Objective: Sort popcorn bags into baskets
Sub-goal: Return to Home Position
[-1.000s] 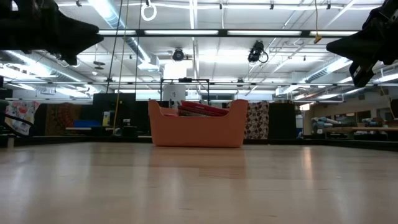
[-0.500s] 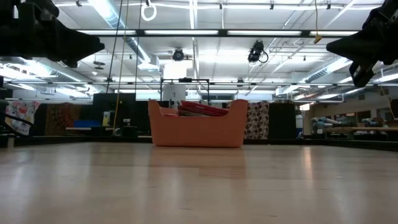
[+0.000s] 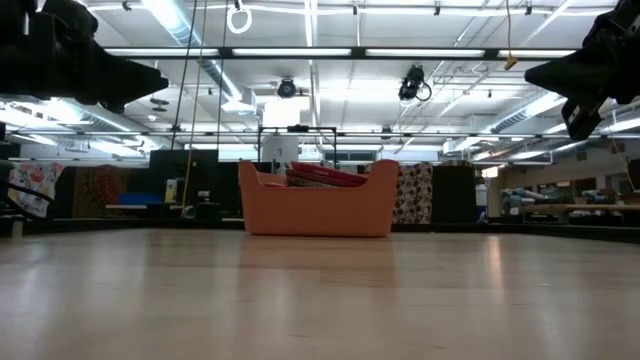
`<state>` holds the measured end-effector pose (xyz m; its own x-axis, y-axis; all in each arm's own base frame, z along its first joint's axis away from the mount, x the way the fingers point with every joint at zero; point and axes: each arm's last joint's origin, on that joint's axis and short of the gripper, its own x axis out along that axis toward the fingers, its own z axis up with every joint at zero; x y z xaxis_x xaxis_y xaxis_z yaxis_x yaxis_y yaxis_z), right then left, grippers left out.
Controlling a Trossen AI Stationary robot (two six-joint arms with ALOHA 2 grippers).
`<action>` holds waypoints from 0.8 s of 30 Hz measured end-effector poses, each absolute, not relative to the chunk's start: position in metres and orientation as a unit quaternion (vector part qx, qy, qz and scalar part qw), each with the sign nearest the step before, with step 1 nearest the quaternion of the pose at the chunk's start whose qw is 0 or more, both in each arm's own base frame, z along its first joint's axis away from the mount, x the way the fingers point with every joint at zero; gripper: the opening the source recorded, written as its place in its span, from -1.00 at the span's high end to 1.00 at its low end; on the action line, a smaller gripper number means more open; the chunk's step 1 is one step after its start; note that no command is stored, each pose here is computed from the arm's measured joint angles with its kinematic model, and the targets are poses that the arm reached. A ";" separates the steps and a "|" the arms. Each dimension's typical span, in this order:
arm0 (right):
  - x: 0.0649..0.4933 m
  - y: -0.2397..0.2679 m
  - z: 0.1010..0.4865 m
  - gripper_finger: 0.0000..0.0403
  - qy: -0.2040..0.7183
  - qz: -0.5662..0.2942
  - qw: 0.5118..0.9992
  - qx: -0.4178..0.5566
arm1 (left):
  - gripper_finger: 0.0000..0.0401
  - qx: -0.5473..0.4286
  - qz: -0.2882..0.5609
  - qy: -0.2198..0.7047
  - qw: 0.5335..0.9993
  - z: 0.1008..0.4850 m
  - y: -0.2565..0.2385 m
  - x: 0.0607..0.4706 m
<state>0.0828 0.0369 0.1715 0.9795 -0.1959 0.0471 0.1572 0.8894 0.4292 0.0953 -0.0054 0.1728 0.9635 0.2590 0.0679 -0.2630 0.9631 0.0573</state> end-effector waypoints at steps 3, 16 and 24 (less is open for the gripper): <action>0.083 0.037 0.171 0.92 -0.045 -0.091 0.971 0.217 | 0.29 0.035 0.131 -0.023 0.990 0.172 -0.006 0.096; 0.083 0.037 0.171 0.92 -0.045 -0.091 0.971 0.217 | 0.29 0.023 0.134 -0.060 0.989 0.179 -0.005 0.096; 0.083 0.037 0.171 0.92 -0.045 -0.091 0.971 0.217 | 0.29 0.023 0.133 -0.060 0.989 0.179 -0.005 0.096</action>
<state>0.0828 0.0369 0.1715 0.9794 -0.1964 0.0471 0.1577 0.8893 0.4292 0.0958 -0.0055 0.1787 0.9572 0.2613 0.1247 -0.2668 0.9633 0.0294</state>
